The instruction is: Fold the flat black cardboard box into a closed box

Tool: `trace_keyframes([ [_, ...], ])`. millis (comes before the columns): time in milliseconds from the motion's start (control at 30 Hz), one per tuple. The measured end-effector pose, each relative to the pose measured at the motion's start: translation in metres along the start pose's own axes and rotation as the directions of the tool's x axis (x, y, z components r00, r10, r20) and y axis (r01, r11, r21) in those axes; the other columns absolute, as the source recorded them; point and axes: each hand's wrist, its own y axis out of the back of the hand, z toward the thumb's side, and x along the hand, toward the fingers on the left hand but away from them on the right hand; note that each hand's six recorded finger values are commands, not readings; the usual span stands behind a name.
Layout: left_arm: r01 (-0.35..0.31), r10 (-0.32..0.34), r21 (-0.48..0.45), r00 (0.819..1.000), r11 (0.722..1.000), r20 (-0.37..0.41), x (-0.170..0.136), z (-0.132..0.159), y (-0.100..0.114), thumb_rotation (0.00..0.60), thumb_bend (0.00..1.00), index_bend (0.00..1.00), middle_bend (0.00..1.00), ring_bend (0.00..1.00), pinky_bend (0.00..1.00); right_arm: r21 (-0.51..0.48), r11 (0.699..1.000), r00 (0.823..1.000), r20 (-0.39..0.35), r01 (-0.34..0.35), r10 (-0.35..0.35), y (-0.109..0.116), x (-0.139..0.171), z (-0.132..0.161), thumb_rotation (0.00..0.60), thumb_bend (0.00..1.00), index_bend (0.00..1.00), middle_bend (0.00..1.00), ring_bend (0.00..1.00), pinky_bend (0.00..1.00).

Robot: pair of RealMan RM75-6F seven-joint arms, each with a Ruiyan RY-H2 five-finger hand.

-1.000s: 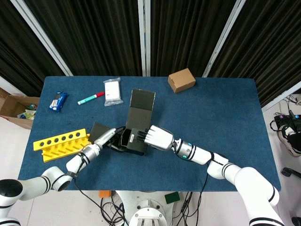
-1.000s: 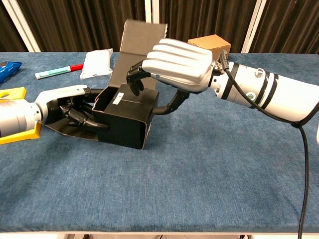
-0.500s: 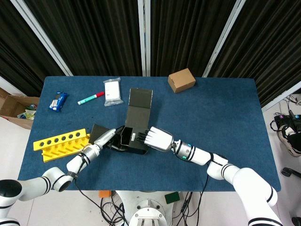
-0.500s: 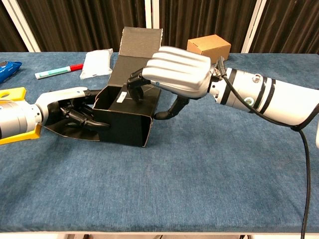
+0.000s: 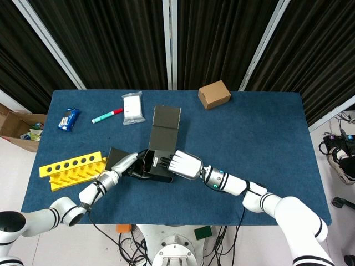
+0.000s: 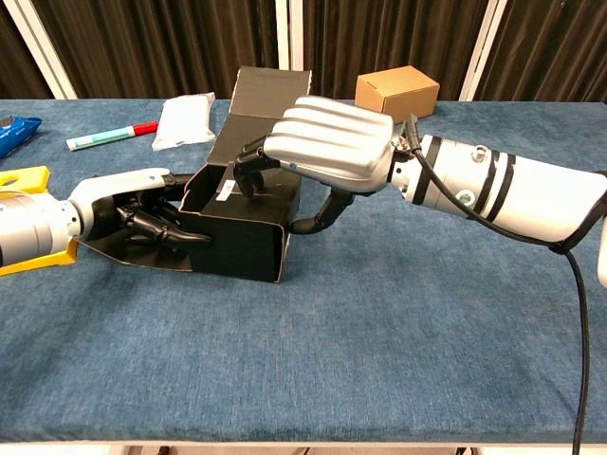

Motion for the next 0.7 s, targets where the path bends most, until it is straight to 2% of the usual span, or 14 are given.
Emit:
trace_keyframes([
  [567, -0.004, 0.004, 0.023, 1.0, 1.0, 0.002, -0.0025, -0.0027, -0.0016, 0.467, 0.13, 0.08, 0.13, 0.62, 0.94, 0.034, 0.999, 0.999, -0.029, -0.041, 0.042, -0.0046, 0.0032, 0.0052, 0.6, 0.18, 0.43, 0.43, 0.73, 0.93],
  [633, -0.006, 0.006, 0.02, 1.0, 1.0, 0.002, -0.0022, -0.0027, -0.0017, 0.466, 0.13, 0.1, 0.14, 0.62, 0.94, 0.041, 0.998, 0.999, -0.03, -0.043, 0.044, -0.0046, 0.0034, 0.0052, 0.6, 0.18, 0.43, 0.42, 0.73, 0.93],
  [700, -0.012, 0.012, 0.02, 1.0, 1.0, 0.002, -0.0016, -0.0028, -0.0014, 0.468, 0.13, 0.17, 0.18, 0.62, 0.94, 0.048, 0.998, 0.999, -0.028, -0.04, 0.041, -0.0039, 0.0034, 0.0044, 0.6, 0.18, 0.42, 0.42, 0.73, 0.93],
])
